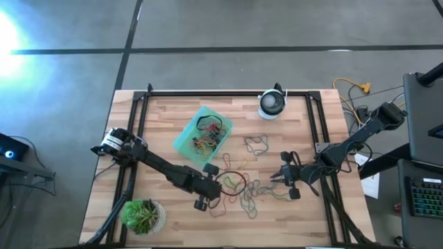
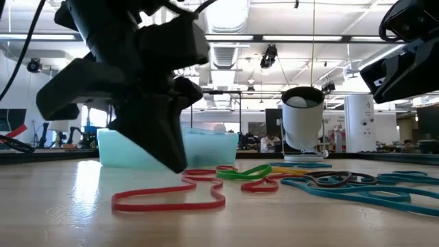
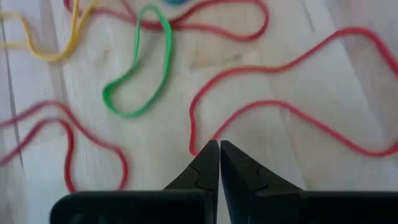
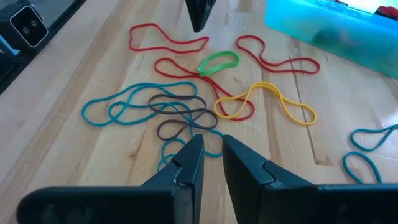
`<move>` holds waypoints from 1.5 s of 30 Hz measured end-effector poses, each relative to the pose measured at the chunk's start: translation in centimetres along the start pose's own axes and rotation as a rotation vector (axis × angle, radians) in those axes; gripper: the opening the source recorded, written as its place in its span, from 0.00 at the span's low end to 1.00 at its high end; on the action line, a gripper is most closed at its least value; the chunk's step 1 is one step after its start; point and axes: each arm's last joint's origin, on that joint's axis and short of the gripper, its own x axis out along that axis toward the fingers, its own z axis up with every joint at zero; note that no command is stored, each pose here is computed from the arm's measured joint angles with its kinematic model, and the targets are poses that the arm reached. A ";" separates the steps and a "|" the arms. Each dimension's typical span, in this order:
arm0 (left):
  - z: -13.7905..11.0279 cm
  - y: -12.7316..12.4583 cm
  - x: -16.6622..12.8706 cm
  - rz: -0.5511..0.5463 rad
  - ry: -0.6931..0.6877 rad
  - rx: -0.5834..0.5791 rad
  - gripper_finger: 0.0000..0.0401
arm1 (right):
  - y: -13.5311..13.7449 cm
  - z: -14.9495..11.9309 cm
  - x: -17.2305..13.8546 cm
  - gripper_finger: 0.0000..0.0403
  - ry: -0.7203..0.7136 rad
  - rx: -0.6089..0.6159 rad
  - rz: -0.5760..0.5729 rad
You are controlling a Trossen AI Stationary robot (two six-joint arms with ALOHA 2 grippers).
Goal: Pick and place rubber bands into bin
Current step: Put the red rubber band into the green bin
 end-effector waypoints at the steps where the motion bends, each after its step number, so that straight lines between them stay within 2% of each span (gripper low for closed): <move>1: 0.2 0.0 0.0 -0.002 -0.018 0.015 0.00 | 0.0 0.0 0.0 0.13 0.000 0.002 0.000; 6: 1.4 0.1 0.0 -0.063 -0.141 0.082 0.01 | 0.0 0.0 0.0 0.13 0.000 0.007 -0.001; 9: 1.7 0.6 0.0 -0.072 -0.178 0.074 0.05 | 0.0 0.0 0.0 0.13 0.001 0.007 -0.001; 17: 1.6 1.8 1.8 -0.061 -0.162 0.064 0.24 | 0.0 0.0 0.0 0.13 0.001 0.007 -0.001; 21: 1.4 2.0 2.2 -0.061 -0.150 0.059 0.29 | 0.0 0.0 0.0 0.13 0.002 0.010 -0.001; 24: 1.2 2.1 2.3 -0.062 -0.138 0.057 0.30 | 0.0 -0.1 0.0 0.13 0.003 0.010 -0.002; 29: 1.1 2.4 2.6 -0.123 -0.141 0.047 0.30 | 0.0 -0.1 0.0 0.13 0.004 0.017 -0.002; 36: 0.6 3.3 3.9 -0.153 -0.106 -0.036 0.30 | 0.0 -0.2 0.0 0.13 0.005 0.016 -0.002; 40: 0.2 3.8 4.6 -0.223 -0.089 -0.075 0.30 | -0.1 -0.2 0.0 0.13 0.006 0.016 -0.003; 45: 0.0 4.0 4.7 -0.253 -0.075 -0.120 0.29 | -0.1 -0.2 0.0 0.13 0.006 0.016 -0.002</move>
